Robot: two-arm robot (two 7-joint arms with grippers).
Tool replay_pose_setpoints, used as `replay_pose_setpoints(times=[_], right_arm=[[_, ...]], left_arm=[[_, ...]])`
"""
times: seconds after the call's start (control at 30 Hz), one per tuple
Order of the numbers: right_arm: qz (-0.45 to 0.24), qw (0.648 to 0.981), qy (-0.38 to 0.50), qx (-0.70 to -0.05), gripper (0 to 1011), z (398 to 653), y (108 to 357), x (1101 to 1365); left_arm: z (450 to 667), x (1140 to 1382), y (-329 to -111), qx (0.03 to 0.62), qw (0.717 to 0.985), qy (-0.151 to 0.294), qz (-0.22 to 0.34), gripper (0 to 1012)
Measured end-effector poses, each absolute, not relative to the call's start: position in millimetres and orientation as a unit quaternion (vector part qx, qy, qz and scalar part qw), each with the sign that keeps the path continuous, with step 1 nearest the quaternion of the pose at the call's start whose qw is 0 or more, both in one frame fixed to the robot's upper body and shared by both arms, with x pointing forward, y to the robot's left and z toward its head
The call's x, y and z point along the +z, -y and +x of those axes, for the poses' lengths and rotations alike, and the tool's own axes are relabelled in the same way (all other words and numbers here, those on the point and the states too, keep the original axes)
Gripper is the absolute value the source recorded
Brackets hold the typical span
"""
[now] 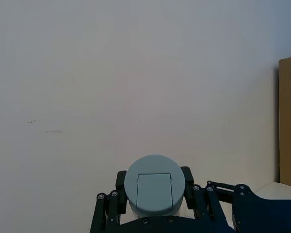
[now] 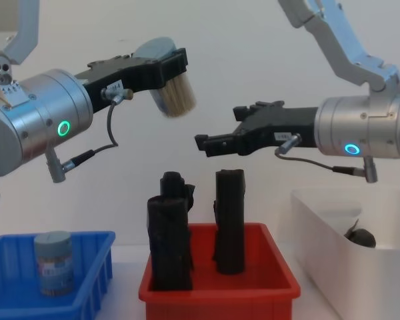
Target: Pick the cotton swabs from the blue box and place them into the white box.
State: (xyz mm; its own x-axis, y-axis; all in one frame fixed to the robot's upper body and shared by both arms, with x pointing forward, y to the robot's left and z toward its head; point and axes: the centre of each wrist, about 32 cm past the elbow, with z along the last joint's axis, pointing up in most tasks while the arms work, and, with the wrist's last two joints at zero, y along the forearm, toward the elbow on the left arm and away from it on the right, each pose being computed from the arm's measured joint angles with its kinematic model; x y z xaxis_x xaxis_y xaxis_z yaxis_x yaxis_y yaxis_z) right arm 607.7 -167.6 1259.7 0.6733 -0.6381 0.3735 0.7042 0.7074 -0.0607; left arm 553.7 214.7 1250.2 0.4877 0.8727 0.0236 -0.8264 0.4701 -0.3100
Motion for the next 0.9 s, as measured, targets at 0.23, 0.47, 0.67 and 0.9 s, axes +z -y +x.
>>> replay_pose_setpoints(times=[0.23, 0.47, 0.67, 0.9], right_arm=[[-0.099, 0.907, 0.178, -0.369, 1002, 609, 161, 1259], [-0.094, 0.906, 0.188, -0.366, 1002, 609, 155, 1259], [-0.092, 0.907, 0.193, -0.363, 1002, 608, 150, 1260], [-0.092, 0.907, 0.201, -0.357, 1002, 608, 145, 1261]], left_arm=[[554, 1249, -215, 0.499, 0.853, 0.087, -0.129, 669], [554, 1247, -216, 0.499, 0.853, 0.083, -0.126, 669], [555, 1246, -215, 0.498, 0.854, 0.079, -0.124, 669], [557, 1245, -214, 0.496, 0.856, 0.076, -0.122, 669]])
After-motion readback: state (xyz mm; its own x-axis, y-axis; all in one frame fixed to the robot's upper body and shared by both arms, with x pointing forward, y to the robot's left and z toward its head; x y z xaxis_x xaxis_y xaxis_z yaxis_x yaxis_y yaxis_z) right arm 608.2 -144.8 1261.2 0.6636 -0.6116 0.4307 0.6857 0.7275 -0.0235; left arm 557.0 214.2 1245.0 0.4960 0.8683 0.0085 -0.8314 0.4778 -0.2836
